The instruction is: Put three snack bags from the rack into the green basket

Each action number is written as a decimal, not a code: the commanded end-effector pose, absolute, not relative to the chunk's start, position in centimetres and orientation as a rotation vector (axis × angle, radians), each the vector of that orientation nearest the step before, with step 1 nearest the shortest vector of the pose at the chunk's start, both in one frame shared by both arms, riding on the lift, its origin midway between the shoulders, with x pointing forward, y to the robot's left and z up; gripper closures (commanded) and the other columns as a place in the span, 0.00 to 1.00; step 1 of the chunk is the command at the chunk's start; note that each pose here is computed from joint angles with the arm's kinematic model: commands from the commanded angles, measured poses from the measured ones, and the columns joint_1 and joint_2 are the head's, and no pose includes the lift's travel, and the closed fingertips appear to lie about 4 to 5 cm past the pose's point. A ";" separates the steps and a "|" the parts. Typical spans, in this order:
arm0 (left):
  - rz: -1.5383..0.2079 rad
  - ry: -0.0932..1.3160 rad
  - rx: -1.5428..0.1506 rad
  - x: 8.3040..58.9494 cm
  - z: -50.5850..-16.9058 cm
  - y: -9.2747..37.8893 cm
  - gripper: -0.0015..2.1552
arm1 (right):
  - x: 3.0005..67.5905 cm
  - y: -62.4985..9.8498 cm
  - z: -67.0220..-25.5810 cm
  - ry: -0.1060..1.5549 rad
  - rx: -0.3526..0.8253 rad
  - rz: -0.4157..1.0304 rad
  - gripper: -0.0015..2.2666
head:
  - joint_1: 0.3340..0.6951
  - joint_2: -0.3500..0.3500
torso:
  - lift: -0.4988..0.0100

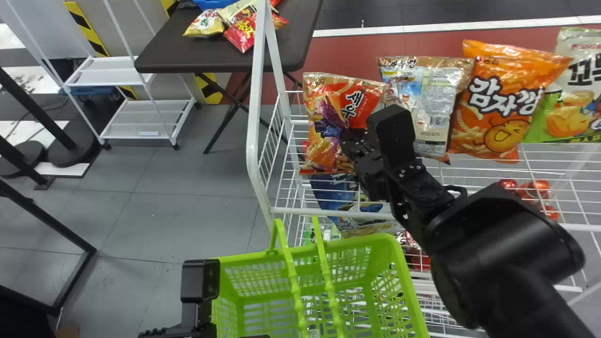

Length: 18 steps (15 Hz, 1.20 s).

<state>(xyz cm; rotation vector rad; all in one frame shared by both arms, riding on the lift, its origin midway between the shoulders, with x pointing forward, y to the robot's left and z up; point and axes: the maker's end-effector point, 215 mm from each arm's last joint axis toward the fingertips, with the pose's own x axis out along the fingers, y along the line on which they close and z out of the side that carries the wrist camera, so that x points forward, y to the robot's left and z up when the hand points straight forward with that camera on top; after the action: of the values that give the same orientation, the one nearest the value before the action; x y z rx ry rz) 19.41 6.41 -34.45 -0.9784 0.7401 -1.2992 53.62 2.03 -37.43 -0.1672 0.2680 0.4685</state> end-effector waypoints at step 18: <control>-1.249 0.774 -0.944 22.7 -35.9 6.5 1.00 | 34.6 -5.1 -37.3 0.803 -0.200 0.617 0.99 | 1.00 0.53 | 0.98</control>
<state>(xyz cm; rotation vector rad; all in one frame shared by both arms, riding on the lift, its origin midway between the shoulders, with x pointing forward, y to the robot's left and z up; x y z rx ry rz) 22.67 6.92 -36.05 -0.9427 0.7759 -1.2404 36.07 -5.71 -36.79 -0.2125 0.7720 0.5819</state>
